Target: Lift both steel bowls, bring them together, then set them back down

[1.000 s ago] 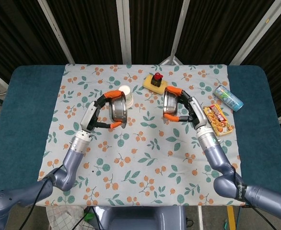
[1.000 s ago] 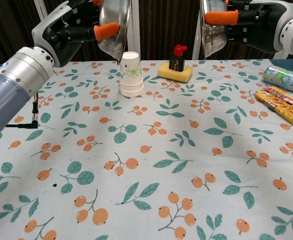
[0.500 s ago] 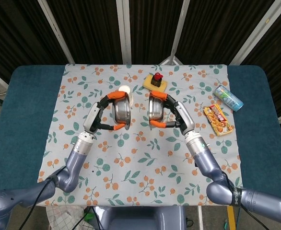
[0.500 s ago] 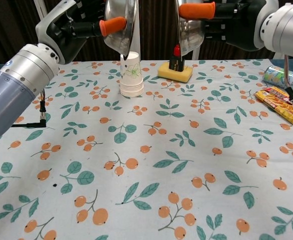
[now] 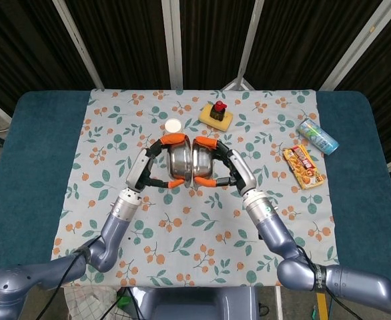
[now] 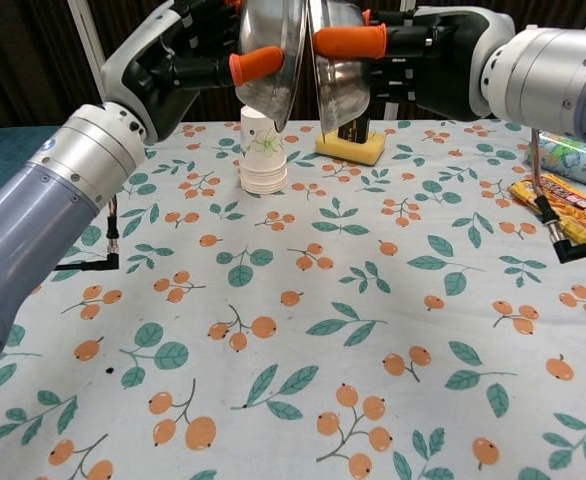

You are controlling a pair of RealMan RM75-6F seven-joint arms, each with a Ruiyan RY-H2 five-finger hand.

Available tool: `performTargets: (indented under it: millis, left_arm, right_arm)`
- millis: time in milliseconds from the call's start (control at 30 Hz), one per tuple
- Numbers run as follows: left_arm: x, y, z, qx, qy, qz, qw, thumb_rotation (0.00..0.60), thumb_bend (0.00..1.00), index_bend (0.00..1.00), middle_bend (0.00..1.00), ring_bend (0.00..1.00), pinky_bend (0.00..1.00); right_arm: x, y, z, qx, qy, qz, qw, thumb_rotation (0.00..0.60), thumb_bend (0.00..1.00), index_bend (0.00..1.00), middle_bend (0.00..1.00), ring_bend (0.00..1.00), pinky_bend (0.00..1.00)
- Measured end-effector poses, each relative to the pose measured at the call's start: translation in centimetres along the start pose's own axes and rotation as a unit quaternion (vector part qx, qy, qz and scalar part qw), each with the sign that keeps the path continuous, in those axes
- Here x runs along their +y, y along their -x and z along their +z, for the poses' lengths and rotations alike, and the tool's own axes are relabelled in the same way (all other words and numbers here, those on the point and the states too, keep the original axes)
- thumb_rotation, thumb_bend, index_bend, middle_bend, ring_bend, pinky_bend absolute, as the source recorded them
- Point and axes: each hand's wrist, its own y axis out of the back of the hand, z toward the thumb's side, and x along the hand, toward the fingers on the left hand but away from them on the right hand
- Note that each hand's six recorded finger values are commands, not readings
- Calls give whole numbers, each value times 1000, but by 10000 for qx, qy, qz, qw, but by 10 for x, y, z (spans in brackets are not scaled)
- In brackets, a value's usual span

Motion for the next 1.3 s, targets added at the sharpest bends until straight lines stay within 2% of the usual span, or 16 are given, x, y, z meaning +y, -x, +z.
performTargets:
  millis: [300,500,633,933,1300]
  left_arm:
    - [-8,0,-8,39,-7,-54,10000,600,61,459,311,185,406]
    - [3,-2,3,-174,-143,28,9997,600,61,459,311,185,406]
    - [7,-1,5,-180,-189,52,9996,600,61,459,311,185,406]
    - [5,5,-2,-99,-227,26,9997,600,60,461,311,185,406]
    - [-17,-2,-1,-202,-316,-184,9991,600,60,461,311,184,406]
  right_arm:
    - [5,-2,3,-29,45,-19,10000,600,91,430,298,333,228]
    - [22,0,4,-26,89,-202,9998,600,91,430,297,333,228]
    - [24,0,1,-52,155,-202,9997,600,92,431,298,333,228]
    - [17,-1,0,-62,168,-87,9998,600,91,431,298,333,228]
    - [2,-9,0,-147,157,181,9996,600,91,431,298,333,228]
